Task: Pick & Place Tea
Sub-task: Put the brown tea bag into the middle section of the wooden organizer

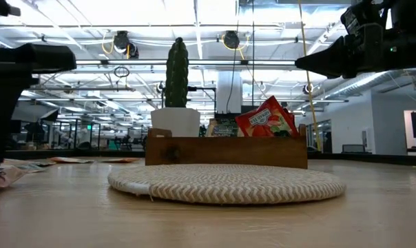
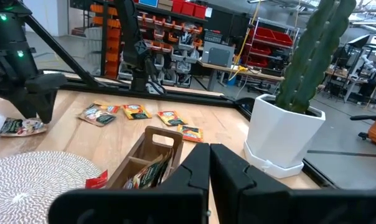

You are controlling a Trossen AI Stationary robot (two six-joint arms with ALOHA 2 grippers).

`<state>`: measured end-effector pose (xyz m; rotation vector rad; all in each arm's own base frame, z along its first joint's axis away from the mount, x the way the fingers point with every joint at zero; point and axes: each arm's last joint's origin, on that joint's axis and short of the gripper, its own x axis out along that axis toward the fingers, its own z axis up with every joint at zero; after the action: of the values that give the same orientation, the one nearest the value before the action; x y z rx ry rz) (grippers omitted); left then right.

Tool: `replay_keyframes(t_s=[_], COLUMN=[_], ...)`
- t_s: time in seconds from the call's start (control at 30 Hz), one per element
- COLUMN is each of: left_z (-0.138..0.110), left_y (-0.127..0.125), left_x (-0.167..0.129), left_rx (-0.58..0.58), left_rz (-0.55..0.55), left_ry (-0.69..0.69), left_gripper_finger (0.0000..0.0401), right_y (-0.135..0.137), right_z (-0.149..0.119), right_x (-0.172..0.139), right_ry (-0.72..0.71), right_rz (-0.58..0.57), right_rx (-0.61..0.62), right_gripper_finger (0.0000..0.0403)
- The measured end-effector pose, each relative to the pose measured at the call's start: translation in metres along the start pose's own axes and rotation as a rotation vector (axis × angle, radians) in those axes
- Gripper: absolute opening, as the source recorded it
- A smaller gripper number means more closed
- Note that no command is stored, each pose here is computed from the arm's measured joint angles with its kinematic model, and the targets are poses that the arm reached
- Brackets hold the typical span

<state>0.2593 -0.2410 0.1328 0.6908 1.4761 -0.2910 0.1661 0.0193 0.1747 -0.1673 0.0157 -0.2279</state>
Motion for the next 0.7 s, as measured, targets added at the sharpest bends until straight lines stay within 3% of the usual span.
replay_keyframes(t_s=[0.13,0.33,0.7], left_z=[0.001,0.003,0.006], left_y=[0.004,0.011,0.02], left_x=[0.001,0.003,0.012], left_rx=[0.069,0.028,-0.197], left_rz=[-0.004,-0.022,0.003], left_ry=[-0.003,-0.004,-0.058], left_gripper_finger=[0.0246,0.0224,0.0026], right_y=[0.0,0.0,0.0], right_z=[0.0,0.0,0.0], right_x=[0.0,0.0,0.0], right_ry=[0.0,0.0,0.0], right_rz=[0.0,0.0,0.0], right_rx=[0.002,0.008,0.008], right_gripper_finger=[0.0,0.0,0.0])
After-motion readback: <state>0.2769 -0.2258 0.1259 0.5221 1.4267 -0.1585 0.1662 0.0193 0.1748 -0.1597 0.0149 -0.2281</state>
